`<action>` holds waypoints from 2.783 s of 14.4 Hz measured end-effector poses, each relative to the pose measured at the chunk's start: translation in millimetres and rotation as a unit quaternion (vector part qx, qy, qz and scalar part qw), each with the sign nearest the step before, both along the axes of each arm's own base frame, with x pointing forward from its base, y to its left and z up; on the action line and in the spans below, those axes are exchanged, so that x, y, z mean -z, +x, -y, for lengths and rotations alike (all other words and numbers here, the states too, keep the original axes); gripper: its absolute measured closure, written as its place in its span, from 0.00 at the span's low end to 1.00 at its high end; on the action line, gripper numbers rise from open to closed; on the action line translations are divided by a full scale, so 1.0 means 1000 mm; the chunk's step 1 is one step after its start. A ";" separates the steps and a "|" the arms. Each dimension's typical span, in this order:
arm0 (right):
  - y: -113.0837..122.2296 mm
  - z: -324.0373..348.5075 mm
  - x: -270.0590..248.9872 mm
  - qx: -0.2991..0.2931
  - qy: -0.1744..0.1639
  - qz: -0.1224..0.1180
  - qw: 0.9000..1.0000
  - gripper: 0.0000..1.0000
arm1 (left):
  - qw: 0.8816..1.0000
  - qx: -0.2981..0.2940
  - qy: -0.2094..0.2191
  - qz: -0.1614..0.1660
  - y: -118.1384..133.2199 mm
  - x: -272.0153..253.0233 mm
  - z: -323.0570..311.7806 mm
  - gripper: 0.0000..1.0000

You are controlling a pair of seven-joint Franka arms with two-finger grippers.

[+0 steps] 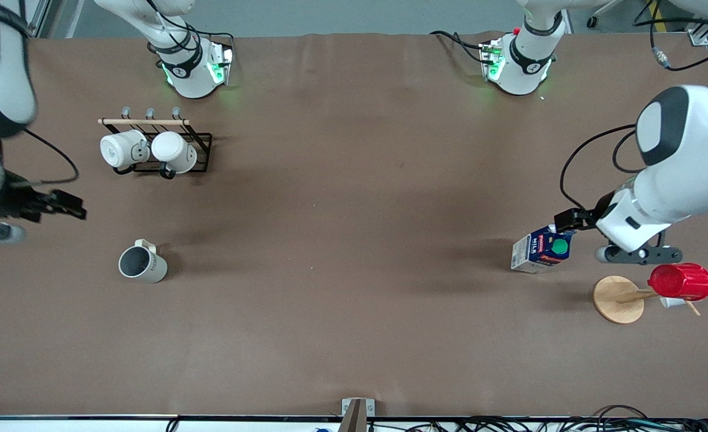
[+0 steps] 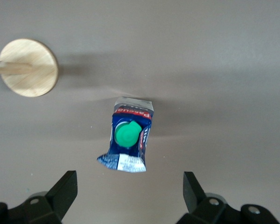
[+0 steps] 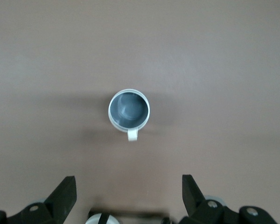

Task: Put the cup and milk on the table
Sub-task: 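Reach the right gripper to the white mug while the left gripper reaches the milk, then grasp the white mug with the right gripper while the left gripper grasps the milk, then carry the mug toward the table middle while the left gripper lifts the milk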

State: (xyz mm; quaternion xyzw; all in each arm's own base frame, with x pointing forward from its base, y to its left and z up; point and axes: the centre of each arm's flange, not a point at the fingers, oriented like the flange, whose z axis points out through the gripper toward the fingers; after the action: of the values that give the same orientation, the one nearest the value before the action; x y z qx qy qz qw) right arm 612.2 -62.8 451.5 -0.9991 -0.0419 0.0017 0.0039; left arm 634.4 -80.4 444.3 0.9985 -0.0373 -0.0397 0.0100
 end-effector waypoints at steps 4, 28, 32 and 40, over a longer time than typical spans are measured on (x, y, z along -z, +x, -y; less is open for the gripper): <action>0.018 0.002 0.093 -0.029 -0.001 0.007 1.000 0.00 | 1.000 0.021 -0.003 -0.021 0.009 0.042 0.001 0.00; 0.025 -0.114 0.102 0.104 0.021 -0.024 0.994 0.96 | 0.996 0.074 0.026 -0.031 0.005 0.109 0.002 0.32; -0.003 -0.292 0.067 0.184 0.046 -0.011 0.982 0.96 | 0.997 0.073 0.022 -0.031 0.005 0.108 0.004 0.51; -0.085 -0.523 0.151 0.247 0.007 -0.007 0.969 0.96 | 0.997 0.070 0.019 -0.012 0.008 0.088 0.006 0.62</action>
State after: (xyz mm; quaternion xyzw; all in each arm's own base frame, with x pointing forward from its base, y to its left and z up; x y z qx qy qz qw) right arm 527.0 460.6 300.2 -0.9785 0.2057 0.0079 0.0113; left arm 642.4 -86.7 356.4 0.9929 -0.1058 -0.0527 -0.0115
